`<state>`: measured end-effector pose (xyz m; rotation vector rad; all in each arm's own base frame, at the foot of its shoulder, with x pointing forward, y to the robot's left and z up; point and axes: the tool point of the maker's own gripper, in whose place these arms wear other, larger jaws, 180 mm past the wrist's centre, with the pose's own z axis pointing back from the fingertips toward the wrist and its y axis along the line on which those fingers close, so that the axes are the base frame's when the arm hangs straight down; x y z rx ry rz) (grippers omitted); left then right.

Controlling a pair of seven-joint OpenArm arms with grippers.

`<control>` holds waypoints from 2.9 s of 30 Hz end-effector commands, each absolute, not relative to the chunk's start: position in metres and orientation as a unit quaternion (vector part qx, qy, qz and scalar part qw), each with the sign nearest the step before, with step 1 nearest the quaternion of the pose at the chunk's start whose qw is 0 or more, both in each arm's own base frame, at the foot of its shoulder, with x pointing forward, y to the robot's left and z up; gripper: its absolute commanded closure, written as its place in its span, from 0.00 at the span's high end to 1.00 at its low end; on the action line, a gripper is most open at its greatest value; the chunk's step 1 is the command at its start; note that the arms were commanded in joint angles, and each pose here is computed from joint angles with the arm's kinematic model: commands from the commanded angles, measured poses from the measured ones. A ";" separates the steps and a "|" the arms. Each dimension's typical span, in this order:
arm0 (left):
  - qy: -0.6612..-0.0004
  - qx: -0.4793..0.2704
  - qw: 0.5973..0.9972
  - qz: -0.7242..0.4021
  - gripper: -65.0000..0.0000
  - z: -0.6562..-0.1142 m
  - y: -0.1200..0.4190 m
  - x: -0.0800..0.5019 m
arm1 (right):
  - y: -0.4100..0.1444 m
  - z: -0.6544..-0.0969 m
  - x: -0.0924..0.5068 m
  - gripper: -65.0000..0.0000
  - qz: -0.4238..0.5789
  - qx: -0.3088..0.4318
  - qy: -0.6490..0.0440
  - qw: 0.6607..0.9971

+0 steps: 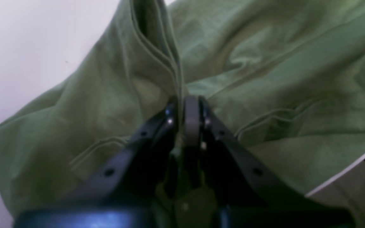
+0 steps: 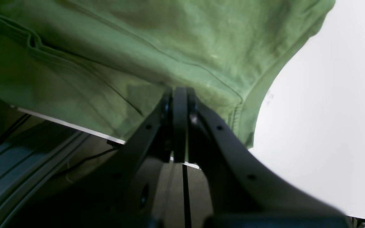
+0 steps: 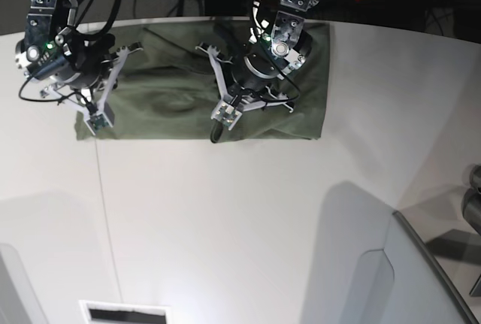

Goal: Layout the t-shirt on the table in an organized manner, then fold the t-shirt properly
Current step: 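Push the folded end with the left gripper toward the right gripper, then press the folded layers flat with the left gripper near the strip's middle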

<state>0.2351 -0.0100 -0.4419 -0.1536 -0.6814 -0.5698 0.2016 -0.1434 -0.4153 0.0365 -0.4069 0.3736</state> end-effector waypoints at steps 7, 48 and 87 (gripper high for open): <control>-0.332 -0.083 0.898 -0.277 0.00 -0.444 -0.018 0.238 | -0.143 -0.409 0.209 0.00 0.186 0.017 -0.217 0.958; -0.354 0.037 0.911 -0.210 0.00 -0.401 0.090 0.275 | -0.138 -0.409 0.209 0.00 0.188 0.023 -0.218 0.957; -0.282 -0.090 0.913 -0.281 0.00 -0.449 0.002 0.184 | -0.140 -0.410 0.207 0.00 0.185 0.022 -0.215 0.959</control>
